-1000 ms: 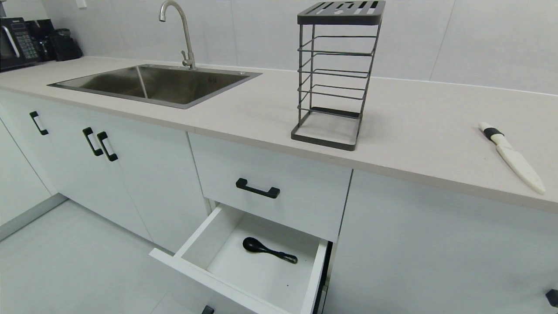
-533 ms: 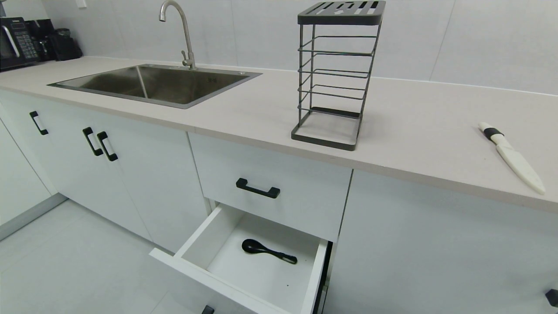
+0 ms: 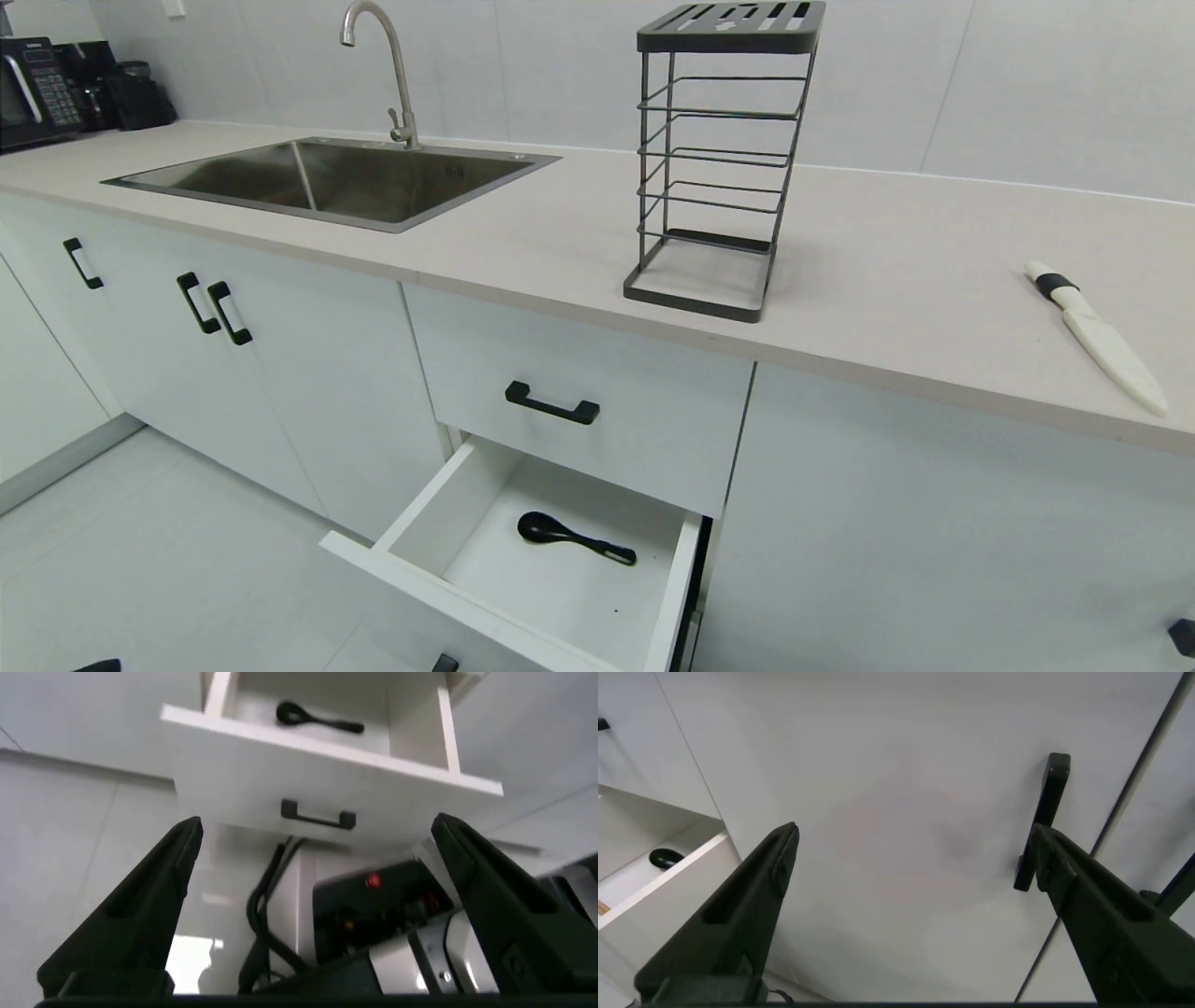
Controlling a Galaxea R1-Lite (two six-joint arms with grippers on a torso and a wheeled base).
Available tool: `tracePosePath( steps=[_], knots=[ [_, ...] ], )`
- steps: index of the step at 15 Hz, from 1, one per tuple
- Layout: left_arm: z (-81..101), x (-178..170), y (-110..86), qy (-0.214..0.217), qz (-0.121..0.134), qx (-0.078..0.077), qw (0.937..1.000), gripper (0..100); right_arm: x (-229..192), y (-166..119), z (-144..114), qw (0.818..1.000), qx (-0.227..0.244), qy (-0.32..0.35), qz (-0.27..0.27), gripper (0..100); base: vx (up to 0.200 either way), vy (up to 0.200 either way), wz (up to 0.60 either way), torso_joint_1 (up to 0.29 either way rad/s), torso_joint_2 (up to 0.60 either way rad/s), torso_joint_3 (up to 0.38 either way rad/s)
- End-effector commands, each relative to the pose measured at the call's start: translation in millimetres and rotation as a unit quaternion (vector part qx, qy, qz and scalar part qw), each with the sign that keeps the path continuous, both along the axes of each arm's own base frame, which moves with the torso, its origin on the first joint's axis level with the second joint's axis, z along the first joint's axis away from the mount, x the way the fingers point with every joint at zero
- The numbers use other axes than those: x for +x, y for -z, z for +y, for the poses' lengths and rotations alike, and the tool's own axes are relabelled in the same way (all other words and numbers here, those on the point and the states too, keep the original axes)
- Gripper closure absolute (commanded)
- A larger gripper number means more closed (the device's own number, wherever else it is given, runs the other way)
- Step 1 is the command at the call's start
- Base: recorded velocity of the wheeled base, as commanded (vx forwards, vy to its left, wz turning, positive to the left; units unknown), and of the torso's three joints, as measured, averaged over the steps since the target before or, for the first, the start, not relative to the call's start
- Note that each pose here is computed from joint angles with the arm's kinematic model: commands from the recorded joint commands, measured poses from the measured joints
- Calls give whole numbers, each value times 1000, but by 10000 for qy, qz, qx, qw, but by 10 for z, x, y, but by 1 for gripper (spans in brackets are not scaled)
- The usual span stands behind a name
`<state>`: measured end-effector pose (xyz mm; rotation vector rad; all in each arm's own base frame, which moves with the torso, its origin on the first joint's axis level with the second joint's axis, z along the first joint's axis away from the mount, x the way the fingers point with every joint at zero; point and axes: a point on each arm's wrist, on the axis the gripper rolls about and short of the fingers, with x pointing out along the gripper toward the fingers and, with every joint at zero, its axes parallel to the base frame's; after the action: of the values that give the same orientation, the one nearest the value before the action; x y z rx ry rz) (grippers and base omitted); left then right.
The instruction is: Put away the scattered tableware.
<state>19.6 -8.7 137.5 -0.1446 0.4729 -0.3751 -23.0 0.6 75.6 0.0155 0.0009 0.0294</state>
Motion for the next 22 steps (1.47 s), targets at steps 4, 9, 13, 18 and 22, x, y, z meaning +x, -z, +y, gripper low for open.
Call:
tracePosePath(
  steps=[4, 9, 13, 18, 22],
  knots=[
    [-96, 257, 86, 901, 1076, 150, 9900, 0, 2, 0, 0, 10000, -1, -7, 12, 0, 0, 0, 0, 0, 0, 0],
    [-166, 412, 135, 1130, 1613, 278, 9800, 0, 2, 0, 0, 10000, -1, 1, 12, 0, 0, 0, 0, 0, 0, 0],
    [-228, 638, 276, 1118, 2335, 514, 9645, 0, 2, 0, 0, 10000, -1, -7, 12, 0, 0, 0, 0, 0, 0, 0],
    [-302, 977, 466, 1149, 2544, 1383, 9502, 0, 2, 0, 0, 10000, -1, 1, 12, 0, 0, 0, 0, 0, 0, 0],
    [-335, 1102, 549, 1150, 2612, 1548, 9458, 0, 1, 0, 0, 10000, -1, 1, 4, 0, 0, 0, 0, 0, 0, 0]
  ],
)
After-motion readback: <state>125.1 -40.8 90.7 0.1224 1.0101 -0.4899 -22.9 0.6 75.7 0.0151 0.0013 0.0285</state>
